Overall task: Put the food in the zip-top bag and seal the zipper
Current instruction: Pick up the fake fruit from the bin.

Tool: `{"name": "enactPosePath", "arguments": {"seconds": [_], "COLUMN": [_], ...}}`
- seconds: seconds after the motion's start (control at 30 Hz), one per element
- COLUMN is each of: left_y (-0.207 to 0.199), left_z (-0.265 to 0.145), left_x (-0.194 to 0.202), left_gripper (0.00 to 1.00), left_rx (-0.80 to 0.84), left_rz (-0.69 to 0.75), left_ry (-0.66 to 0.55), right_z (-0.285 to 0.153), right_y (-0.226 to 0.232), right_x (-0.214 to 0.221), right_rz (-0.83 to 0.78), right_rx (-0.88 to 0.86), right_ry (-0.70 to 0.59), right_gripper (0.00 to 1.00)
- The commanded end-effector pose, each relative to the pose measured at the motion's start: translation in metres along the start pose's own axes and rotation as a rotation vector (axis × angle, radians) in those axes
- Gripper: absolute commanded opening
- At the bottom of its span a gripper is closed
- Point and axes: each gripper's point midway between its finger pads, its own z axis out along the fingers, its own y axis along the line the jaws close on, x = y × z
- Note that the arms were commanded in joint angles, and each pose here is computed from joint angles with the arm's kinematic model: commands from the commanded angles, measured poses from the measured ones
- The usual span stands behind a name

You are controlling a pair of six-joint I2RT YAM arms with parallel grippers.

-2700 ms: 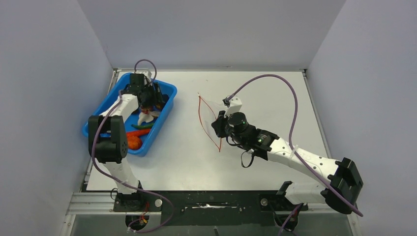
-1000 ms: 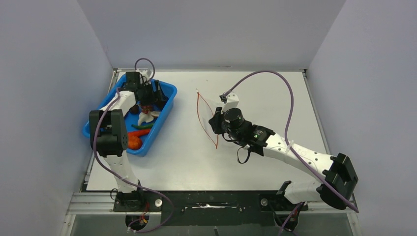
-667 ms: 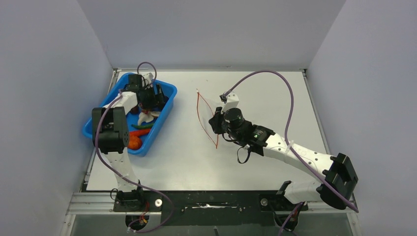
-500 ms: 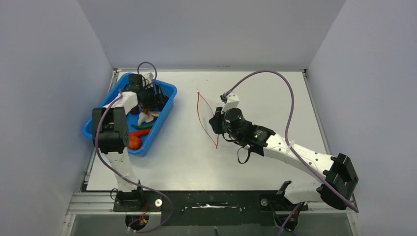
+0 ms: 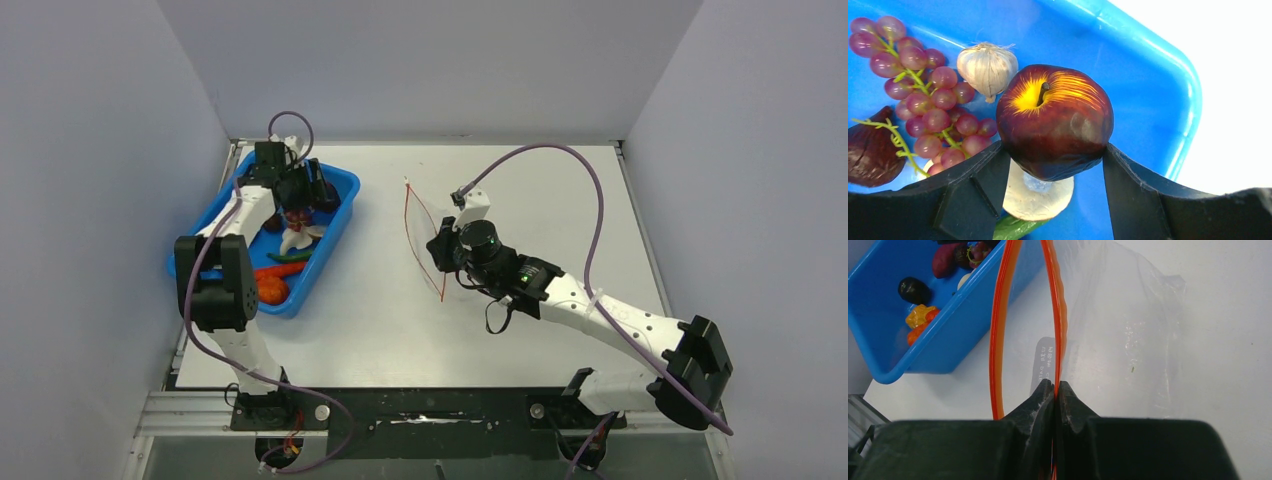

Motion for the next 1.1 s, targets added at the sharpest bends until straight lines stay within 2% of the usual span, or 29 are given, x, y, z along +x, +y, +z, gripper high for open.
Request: {"name": "enactPosePath", "arguments": {"seconds": [0.0,0.27,0.43,0.8,1.07], "left_y": [-0.005,-0.020,-0.037,-0.110,-0.188], "left_z": [-0.029,-0.077,-0.107,-0.170,-0.226], "left_x": [-0.016,-0.027,-0.023,0.009,0.039], "left_gripper": [0.35,0.29,0.24,0.21,0.17], "left_rx": [-0.036,-0.029,0.037,0.366,0.753], "left_rz": [0.007,0.003,0.003,0.082,0.089], "left_ry": [-0.073,-0.186,-0.240,-0.254,-0.217], "right_z": [-0.007,-0.006,-0.004,0.009,0.020], "right_y": [0.006,-0.005,0.000,0.000,0.005], "right_x": [-0.027,-0.031,-0.034,-0.032,-0.032], "right_rz": [0.024,0.006,0.013,0.018,0.020], "right_rx": [-0.016,0.043,0.022,0.038,0.024], "right_ry": [-0.088,-0.083,-0.083,-0.065,-0.055], "right_gripper": [0.00,0.00,0.00,0.00,0.00]}}
